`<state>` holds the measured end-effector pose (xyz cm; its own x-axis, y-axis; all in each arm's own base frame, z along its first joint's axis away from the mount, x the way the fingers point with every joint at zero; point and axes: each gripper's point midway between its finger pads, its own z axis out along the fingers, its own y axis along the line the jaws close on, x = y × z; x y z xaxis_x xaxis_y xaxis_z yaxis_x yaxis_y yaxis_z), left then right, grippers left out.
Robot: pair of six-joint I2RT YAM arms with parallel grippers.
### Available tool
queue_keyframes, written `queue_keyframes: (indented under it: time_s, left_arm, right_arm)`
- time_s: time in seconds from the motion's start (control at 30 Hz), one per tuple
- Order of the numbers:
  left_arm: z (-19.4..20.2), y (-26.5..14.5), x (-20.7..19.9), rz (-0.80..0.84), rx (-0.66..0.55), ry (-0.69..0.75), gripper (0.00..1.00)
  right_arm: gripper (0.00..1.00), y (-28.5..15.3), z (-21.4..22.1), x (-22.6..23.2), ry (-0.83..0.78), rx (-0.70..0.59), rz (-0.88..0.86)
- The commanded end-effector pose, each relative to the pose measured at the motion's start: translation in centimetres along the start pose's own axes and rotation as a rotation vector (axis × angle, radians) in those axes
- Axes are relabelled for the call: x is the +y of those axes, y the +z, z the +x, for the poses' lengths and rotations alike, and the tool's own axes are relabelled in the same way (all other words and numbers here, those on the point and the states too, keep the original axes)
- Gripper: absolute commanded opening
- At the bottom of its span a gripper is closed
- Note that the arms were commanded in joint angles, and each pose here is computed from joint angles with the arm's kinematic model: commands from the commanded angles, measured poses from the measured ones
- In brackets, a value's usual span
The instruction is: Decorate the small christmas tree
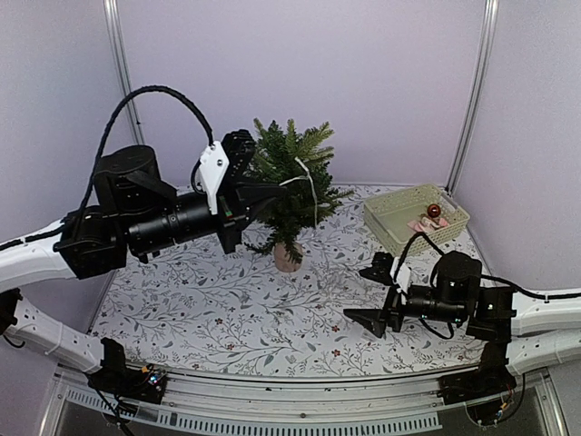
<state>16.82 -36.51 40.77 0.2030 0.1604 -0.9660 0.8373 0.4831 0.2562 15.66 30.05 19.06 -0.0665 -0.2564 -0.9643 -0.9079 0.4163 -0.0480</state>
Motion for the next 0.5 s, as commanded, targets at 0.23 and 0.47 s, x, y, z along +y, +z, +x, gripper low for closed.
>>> queue_keyframes:
  time_s: [0.23,0.47]
  left_arm:
    - [-6.3,-4.2,1.6,0.033,-0.146,0.014,0.0]
    - [-7.9,-5.1,2.1,0.038,-0.191,0.014,0.0]
  right_arm:
    - [0.91,2.0,-4.9,-1.8,-0.381,-0.185,0.151]
    - [0.87,3.8,-4.2,-2.0,-0.392,-0.182,0.157]
